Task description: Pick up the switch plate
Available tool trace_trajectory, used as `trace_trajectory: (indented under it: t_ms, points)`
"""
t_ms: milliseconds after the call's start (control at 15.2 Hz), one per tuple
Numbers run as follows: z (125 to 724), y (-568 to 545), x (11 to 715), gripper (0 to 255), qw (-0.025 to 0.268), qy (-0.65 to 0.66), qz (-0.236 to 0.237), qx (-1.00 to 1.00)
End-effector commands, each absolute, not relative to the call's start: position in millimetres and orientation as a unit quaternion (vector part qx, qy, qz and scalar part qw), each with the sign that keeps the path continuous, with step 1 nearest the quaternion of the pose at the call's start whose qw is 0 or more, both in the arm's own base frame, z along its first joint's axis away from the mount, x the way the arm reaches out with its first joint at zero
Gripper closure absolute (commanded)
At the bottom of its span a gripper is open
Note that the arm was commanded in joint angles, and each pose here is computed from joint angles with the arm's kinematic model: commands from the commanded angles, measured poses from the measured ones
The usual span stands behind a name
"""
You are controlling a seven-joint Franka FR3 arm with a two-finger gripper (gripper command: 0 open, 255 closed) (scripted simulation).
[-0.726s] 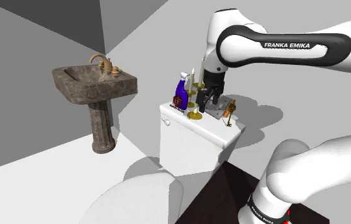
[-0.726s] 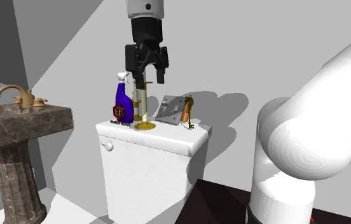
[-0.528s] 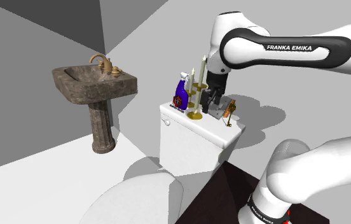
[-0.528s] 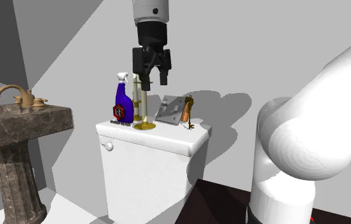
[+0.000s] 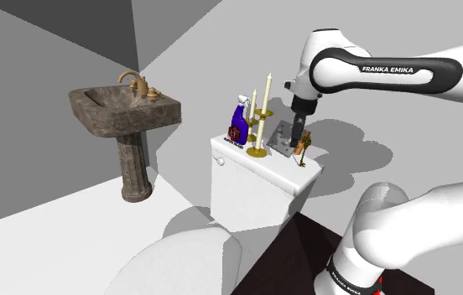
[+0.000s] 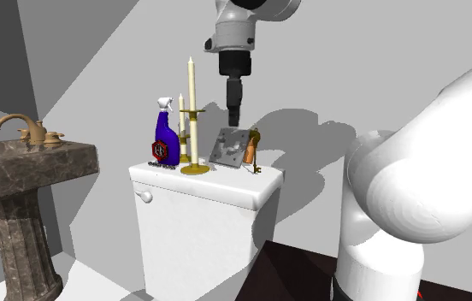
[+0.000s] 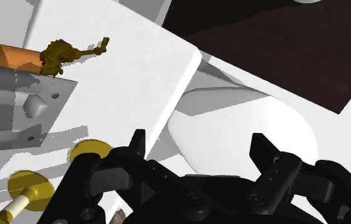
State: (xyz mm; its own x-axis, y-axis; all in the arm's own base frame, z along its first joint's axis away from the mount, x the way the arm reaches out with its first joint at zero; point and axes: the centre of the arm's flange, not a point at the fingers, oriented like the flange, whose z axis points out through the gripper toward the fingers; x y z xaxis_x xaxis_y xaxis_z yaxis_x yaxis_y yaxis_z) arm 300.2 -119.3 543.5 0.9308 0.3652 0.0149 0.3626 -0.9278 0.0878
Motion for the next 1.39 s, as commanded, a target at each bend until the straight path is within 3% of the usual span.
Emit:
trace_trajectory:
  t_ms: [0, 1056, 1320]
  points:
    - [534, -149, 299, 0, 0.038, 0.241, 0.015, 0.970]
    - [481, -331, 404, 0, 0.005, 0.612, 0.016, 0.790]
    - [465, -332, 405, 0, 0.005, 0.614, 0.016, 0.789]
